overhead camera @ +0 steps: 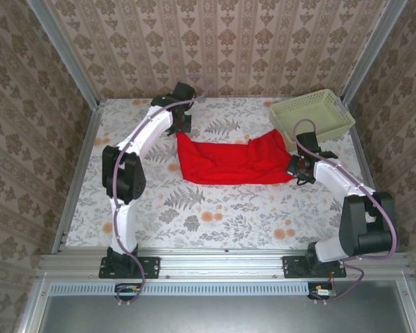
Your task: Fold the inside-out t-shirt
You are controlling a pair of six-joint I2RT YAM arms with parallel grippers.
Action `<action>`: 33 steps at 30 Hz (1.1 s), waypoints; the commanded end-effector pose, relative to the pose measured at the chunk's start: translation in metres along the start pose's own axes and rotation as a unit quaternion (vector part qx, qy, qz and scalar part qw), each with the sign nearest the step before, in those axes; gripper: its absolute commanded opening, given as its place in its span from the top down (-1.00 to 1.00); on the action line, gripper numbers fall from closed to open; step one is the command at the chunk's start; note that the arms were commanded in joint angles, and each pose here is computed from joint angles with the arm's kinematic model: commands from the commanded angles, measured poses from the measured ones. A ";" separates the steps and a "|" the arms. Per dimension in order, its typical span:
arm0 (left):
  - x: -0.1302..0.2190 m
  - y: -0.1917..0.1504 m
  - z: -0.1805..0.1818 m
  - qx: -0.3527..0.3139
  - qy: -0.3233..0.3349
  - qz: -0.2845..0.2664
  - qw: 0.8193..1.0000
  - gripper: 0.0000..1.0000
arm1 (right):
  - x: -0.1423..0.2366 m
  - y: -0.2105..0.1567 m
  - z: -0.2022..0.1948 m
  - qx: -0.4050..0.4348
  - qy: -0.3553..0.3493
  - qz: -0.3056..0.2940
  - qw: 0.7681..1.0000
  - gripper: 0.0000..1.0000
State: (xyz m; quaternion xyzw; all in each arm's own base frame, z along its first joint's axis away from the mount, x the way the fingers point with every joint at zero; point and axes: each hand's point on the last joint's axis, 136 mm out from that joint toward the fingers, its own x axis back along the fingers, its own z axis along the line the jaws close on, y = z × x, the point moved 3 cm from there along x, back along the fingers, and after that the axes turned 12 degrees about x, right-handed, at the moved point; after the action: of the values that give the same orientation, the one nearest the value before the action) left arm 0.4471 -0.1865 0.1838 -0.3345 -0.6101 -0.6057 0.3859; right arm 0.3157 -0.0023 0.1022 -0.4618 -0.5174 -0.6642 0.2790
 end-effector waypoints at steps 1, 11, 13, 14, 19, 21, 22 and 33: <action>0.011 -0.034 0.027 -0.038 0.021 0.039 0.998 0.89 | 0.002 -0.002 -0.008 0.013 -0.022 0.001 1.000 1.00; -0.042 -0.136 0.169 0.105 0.206 0.188 0.955 0.52 | 0.008 0.003 -0.008 0.011 -0.024 -0.011 1.000 1.00; -0.046 -0.143 0.189 0.140 0.229 0.191 0.944 0.22 | 0.010 0.004 -0.008 0.011 -0.023 -0.016 1.000 1.00; -0.046 -0.144 0.194 0.155 0.231 0.182 0.943 0.10 | 0.012 0.005 -0.008 0.011 -0.022 -0.019 1.000 1.00; -0.032 -0.138 0.157 0.219 0.093 0.112 0.965 -0.08 | 0.014 0.002 -0.010 0.015 -0.028 -0.010 0.999 1.00; -0.032 -0.133 0.125 0.253 -0.029 0.095 0.962 -0.07 | 0.013 0.002 -0.010 0.015 -0.029 -0.009 0.999 1.00; -0.033 -0.130 0.109 0.270 -0.087 0.092 0.954 -0.05 | 0.012 0.001 -0.010 0.015 -0.029 -0.007 0.999 1.00; -0.058 -0.127 0.078 0.350 -0.167 0.112 0.915 0.01 | 0.012 -0.002 -0.012 0.019 -0.034 -0.005 0.999 1.00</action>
State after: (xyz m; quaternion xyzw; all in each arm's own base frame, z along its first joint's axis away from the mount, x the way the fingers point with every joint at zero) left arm 0.3494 -0.1057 0.0690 -0.3493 -0.7854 -0.2664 0.4362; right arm 0.3110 -0.0063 0.1063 -0.4667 -0.5288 -0.6533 0.2751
